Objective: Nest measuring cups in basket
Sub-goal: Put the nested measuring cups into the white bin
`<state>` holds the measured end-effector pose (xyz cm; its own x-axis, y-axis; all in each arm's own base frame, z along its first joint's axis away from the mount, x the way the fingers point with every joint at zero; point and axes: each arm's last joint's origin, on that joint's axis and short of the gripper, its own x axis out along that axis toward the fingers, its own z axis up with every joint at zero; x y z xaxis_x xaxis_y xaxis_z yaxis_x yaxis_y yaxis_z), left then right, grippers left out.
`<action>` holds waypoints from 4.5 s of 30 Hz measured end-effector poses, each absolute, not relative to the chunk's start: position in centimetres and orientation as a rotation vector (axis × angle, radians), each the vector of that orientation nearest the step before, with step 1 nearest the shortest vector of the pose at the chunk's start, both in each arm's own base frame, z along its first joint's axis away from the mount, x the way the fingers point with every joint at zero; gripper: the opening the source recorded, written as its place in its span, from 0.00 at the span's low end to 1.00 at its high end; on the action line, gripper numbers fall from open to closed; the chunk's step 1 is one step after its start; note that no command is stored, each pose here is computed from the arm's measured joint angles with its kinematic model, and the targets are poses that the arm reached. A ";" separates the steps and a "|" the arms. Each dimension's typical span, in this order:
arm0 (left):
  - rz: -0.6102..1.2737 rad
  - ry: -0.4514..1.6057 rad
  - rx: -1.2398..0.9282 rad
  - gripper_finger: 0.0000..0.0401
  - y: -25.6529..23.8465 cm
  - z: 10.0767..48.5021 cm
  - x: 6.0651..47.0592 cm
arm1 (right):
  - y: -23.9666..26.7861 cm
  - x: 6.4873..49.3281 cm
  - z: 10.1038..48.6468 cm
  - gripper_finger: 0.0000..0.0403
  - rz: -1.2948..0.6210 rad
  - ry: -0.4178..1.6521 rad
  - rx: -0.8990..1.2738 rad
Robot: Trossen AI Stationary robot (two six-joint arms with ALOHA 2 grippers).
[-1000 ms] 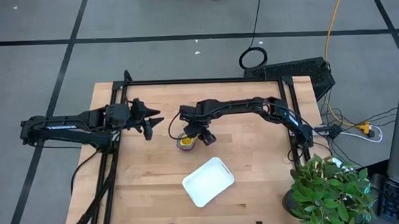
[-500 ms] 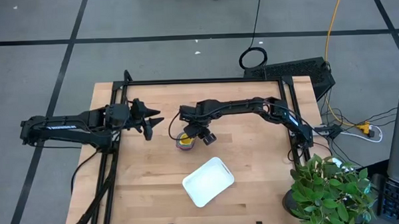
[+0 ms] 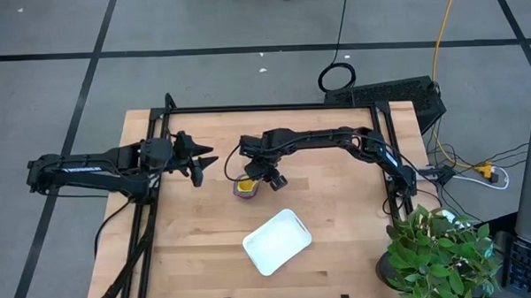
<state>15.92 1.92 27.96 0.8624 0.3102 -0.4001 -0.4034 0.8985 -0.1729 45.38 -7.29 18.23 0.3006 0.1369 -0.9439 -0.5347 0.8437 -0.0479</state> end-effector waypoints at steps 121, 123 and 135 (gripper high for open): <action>0.386 0.382 -0.249 0.42 2.0 27.9 15.9 | -5.8 40.8 21.7 0.29 0.503 1.141 -0.316; 0.386 0.382 -0.249 0.42 2.0 27.9 15.9 | -5.6 40.9 21.5 0.29 0.505 1.133 -0.323; 0.388 0.392 -0.250 0.42 2.0 27.8 15.8 | -4.8 39.1 21.5 0.29 0.506 1.056 -0.338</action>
<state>15.84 1.95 27.81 0.8526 0.3170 -0.4155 -0.4120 0.8968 -0.1611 39.08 -4.77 21.46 0.3953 0.2326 -0.8886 -0.5471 0.8367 -0.0243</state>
